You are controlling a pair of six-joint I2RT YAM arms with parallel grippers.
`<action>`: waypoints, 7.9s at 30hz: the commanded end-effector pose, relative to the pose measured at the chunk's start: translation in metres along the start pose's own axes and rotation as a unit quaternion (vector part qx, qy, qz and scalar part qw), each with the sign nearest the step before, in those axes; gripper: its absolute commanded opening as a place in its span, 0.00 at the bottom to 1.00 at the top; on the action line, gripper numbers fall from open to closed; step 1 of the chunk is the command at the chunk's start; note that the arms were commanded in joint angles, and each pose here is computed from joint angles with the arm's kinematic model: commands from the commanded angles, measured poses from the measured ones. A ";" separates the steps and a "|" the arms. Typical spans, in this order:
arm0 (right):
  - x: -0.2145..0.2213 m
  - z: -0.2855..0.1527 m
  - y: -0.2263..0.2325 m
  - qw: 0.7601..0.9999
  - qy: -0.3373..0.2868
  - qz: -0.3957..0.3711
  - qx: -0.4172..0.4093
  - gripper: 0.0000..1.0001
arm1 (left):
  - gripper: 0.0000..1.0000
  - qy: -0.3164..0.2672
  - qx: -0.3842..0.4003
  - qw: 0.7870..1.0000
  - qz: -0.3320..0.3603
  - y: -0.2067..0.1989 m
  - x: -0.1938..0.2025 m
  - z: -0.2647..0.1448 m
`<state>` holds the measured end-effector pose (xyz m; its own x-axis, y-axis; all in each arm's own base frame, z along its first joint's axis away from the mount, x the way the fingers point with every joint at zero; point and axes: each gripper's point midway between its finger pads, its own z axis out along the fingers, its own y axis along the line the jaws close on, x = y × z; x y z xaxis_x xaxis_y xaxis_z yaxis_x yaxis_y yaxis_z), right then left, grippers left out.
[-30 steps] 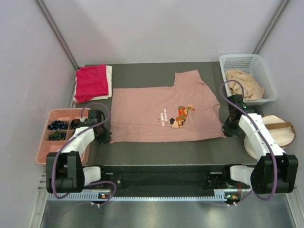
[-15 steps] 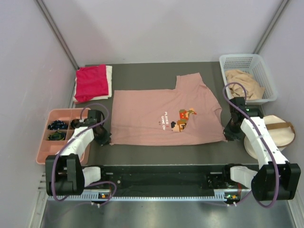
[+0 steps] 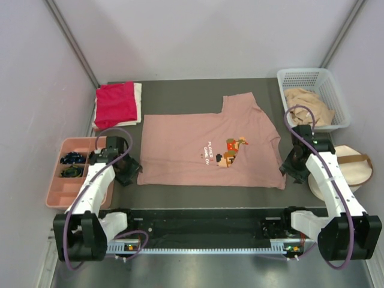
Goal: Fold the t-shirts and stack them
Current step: Fold the flattened tshirt in 1/3 of the way, then grap the side of the flattened tshirt furthest away from the robot with both arms
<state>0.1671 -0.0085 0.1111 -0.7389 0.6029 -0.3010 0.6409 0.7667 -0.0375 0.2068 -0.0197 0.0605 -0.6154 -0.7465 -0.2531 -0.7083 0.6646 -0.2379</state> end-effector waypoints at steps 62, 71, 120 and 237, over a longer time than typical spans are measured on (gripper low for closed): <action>-0.294 0.140 0.388 0.916 -0.190 -0.178 -0.304 0.81 | 0.99 -0.128 0.036 0.985 0.110 -0.048 -0.084 -0.006; -0.295 0.139 0.387 0.916 -0.188 -0.177 -0.307 0.36 | 0.99 -0.126 0.027 0.986 0.109 -0.043 -0.082 -0.006; -0.287 0.099 0.370 0.906 -0.197 -0.200 -0.316 0.00 | 0.97 -0.173 0.152 0.962 0.143 -0.208 -0.194 0.068; -0.290 0.031 0.327 0.909 -0.229 -0.174 -0.303 0.00 | 0.00 -0.184 0.078 0.961 0.193 -0.213 -0.194 0.092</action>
<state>0.5990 0.0710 0.0843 -0.7262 0.2405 -0.6441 0.0610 0.9557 0.2880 0.5155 -0.0161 0.0408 -0.6733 -0.3934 -0.6261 -0.3723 0.9119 -0.1727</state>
